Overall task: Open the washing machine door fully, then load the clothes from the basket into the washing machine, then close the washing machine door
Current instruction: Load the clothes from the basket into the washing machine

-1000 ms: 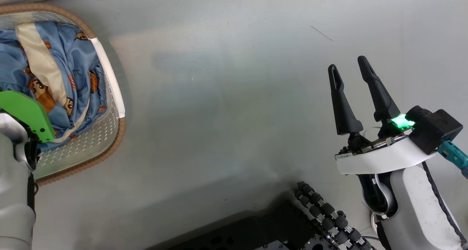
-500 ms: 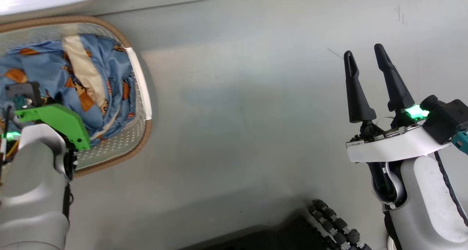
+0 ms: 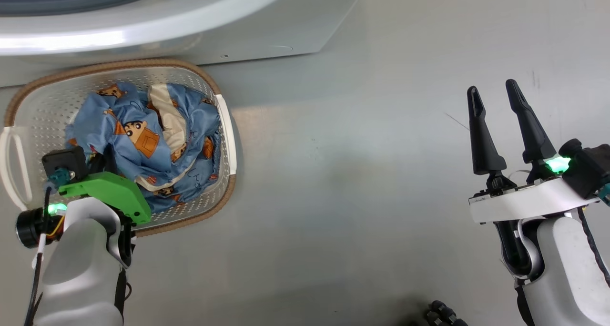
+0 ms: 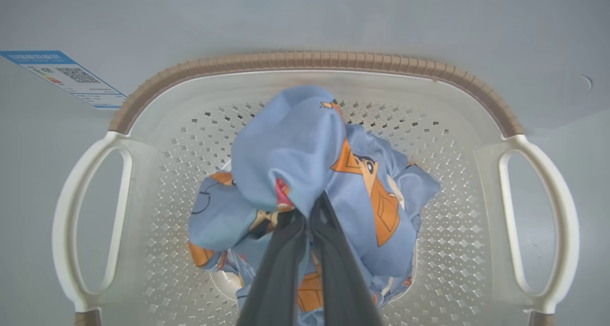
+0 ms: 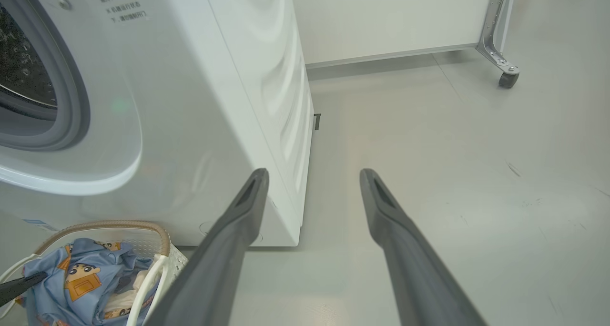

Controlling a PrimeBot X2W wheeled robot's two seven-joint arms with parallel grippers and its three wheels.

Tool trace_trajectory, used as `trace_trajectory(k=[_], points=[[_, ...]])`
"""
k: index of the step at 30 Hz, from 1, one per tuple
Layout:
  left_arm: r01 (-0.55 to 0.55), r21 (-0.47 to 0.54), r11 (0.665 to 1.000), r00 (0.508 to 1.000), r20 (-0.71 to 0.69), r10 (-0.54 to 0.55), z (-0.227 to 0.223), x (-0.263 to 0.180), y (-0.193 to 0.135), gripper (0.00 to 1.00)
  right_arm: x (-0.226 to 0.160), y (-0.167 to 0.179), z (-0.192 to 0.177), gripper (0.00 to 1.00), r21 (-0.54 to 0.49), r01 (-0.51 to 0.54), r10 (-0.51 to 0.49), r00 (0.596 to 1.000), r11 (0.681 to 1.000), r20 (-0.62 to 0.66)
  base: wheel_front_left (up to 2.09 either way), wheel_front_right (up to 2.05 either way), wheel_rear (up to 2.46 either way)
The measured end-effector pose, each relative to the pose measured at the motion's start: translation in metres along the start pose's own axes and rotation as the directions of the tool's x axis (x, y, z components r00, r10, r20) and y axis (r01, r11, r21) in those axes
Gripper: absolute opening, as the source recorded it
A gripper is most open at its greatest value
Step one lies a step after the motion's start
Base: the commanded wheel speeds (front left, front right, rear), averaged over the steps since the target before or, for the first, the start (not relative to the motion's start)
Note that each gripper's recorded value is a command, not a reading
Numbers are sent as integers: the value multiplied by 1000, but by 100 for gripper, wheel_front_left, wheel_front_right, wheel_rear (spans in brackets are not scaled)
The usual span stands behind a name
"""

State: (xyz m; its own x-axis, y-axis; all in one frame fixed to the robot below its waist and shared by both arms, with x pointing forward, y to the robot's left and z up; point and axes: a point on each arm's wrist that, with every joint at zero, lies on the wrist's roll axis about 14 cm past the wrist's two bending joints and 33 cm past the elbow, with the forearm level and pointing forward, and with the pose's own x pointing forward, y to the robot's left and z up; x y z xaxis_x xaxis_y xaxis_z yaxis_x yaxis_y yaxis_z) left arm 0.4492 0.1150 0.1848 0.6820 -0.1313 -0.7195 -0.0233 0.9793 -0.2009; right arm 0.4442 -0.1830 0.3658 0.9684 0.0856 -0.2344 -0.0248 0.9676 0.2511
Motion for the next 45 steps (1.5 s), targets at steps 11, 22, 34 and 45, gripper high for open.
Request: trace_trajectory(k=[11, 22, 34, 45], points=[[-29, -54, 998, 991, 131, 36, 41, -48, 6, 0, -19, 9, 35, 100, 3, -12, 11, 997, 1000, 82, 0, 0, 0], [-28, -91, 995, 954, 294, 54, 81, -102, 9, 0, -50, 18, 58, 100, -14, -34, 35, 990, 999, 135, 0, 0, 0], [-18, -105, 994, 924, 377, 56, 77, -163, 16, 0, -90, 37, 68, 100, -18, -78, 80, 982, 997, 169, 0, 0, 0], [15, -71, 997, 868, 497, 22, 97, -201, 9, 0, -119, 43, 78, 100, -17, -90, 92, 973, 996, 213, 0, 0, 0]])
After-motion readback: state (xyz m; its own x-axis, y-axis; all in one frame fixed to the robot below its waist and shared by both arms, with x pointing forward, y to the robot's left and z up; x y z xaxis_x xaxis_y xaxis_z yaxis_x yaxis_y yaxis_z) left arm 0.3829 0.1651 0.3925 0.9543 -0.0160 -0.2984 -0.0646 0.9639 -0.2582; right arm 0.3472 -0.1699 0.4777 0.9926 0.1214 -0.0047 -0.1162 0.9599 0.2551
